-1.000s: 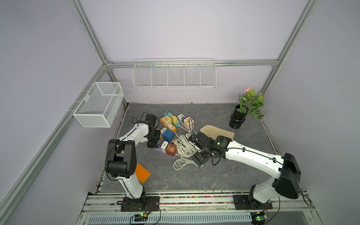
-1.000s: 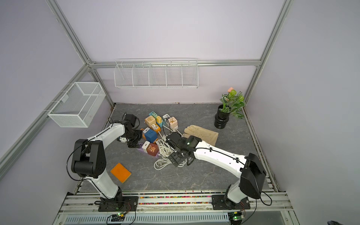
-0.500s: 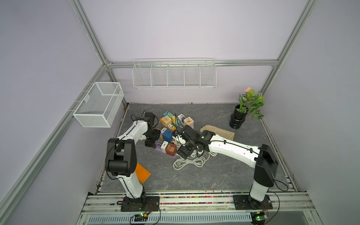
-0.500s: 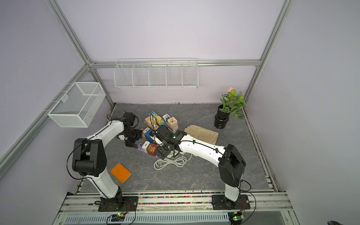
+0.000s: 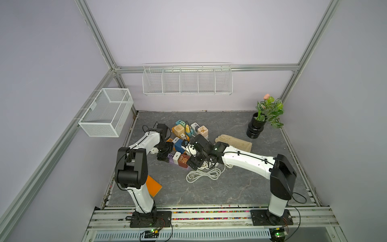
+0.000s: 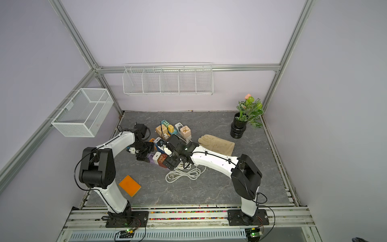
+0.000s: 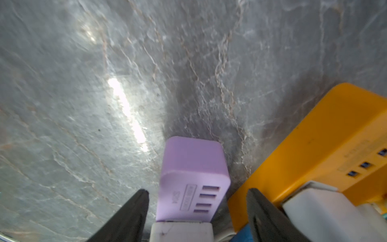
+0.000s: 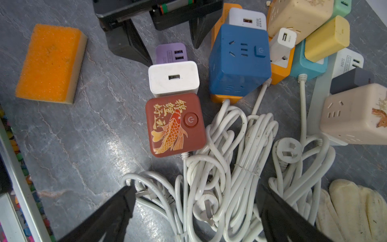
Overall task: Pull the plug off the socket
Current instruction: Remove the plug from the socket.
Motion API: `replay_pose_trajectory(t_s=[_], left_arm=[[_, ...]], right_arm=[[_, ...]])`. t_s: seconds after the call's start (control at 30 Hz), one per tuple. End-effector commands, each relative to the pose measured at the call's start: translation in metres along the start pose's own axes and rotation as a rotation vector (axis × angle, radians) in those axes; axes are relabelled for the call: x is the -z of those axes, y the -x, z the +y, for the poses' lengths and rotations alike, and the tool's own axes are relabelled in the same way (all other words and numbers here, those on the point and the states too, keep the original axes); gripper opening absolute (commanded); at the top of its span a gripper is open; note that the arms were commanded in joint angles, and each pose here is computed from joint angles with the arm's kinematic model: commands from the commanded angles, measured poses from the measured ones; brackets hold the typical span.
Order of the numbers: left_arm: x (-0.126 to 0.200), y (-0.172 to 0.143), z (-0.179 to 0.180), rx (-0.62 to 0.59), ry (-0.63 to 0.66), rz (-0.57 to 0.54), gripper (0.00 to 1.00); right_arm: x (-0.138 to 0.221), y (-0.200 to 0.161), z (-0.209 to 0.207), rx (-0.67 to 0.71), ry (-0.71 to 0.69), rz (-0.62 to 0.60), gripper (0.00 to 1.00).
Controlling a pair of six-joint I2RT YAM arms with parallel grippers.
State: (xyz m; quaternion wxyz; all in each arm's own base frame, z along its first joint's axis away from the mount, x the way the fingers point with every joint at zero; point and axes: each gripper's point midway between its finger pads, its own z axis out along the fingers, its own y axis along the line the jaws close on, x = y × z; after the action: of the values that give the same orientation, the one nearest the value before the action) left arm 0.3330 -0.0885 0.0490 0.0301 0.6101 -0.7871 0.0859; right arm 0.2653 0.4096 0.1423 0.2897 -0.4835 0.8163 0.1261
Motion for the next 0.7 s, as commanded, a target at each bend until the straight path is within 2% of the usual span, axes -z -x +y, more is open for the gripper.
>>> replay_pose_trajectory(t_s=[0.0,0.27,0.47,0.67], left_arm=[[-0.013,-0.008,0.006,0.010,0.029,0.016,0.74],[-0.022,-0.001,0.026,0.022,0.065,-0.024,0.68],[-0.033,0.002,0.036,0.046,0.073,-0.009,0.64],[-0.035,0.007,0.037,0.055,0.069,-0.008,0.56]], right_arm=[[-0.018,-0.006,0.002,0.025,0.014,0.002,0.96],[-0.044,-0.003,0.003,0.071,0.019,0.023,0.96],[-0.061,0.002,0.008,0.085,0.047,0.039,0.96],[-0.071,0.007,0.017,0.103,0.104,0.038,0.94]])
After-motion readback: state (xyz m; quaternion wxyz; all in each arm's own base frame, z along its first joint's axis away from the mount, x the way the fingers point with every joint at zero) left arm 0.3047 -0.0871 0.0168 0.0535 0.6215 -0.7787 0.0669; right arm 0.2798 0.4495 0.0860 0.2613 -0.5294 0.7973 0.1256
